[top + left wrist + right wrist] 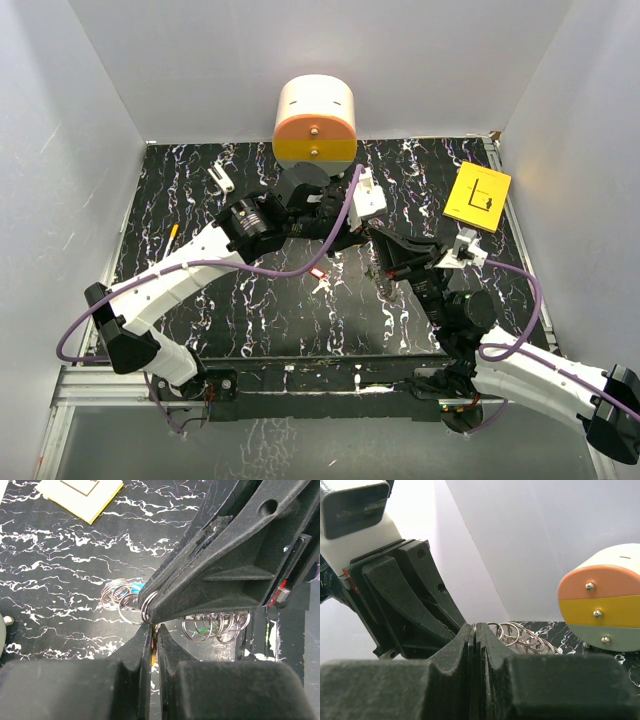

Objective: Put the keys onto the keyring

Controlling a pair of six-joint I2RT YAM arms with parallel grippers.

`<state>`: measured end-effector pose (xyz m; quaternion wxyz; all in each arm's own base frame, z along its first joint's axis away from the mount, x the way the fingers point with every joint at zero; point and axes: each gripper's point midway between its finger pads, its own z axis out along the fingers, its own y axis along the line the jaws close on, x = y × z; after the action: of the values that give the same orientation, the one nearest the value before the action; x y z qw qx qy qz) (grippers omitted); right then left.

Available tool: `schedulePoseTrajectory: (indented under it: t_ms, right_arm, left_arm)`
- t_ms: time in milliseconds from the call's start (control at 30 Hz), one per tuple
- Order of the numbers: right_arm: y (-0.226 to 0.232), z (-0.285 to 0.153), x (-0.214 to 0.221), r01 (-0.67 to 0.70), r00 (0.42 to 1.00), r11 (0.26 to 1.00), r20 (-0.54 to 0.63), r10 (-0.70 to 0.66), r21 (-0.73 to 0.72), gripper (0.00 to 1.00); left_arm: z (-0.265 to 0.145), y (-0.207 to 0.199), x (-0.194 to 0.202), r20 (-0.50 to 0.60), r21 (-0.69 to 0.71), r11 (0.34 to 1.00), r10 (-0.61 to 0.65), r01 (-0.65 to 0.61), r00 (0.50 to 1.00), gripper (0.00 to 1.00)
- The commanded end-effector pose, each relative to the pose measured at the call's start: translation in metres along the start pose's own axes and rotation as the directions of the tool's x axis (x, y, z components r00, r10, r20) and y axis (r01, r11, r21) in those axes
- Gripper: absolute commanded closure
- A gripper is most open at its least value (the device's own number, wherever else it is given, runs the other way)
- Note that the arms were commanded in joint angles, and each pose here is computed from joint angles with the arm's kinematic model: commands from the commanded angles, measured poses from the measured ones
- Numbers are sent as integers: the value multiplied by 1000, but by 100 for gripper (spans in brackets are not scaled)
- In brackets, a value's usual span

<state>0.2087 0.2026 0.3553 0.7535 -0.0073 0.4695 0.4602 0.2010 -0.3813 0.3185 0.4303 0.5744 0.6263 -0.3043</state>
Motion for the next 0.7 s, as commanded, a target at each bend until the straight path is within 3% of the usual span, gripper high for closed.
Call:
schedulePoseTrajectory:
  t_ms: [0, 400, 667]
  right_arm:
    - [10, 2, -43, -60, 985, 998, 161, 63, -24, 92]
    - [-8, -4, -40, -135, 977, 989, 173, 122, 67, 92]
    - [-13, -7, -46, -199, 954, 977, 241, 177, 70, 92]
  left_arm:
    - [-11, -18, -18, 44, 67, 998, -22, 19, 999, 100]
    - [-19, 5, -18, 35, -71, 997, 20, -18, 999, 100]
    - [-18, -5, -23, 65, -17, 1000, 9, -8, 998, 100]
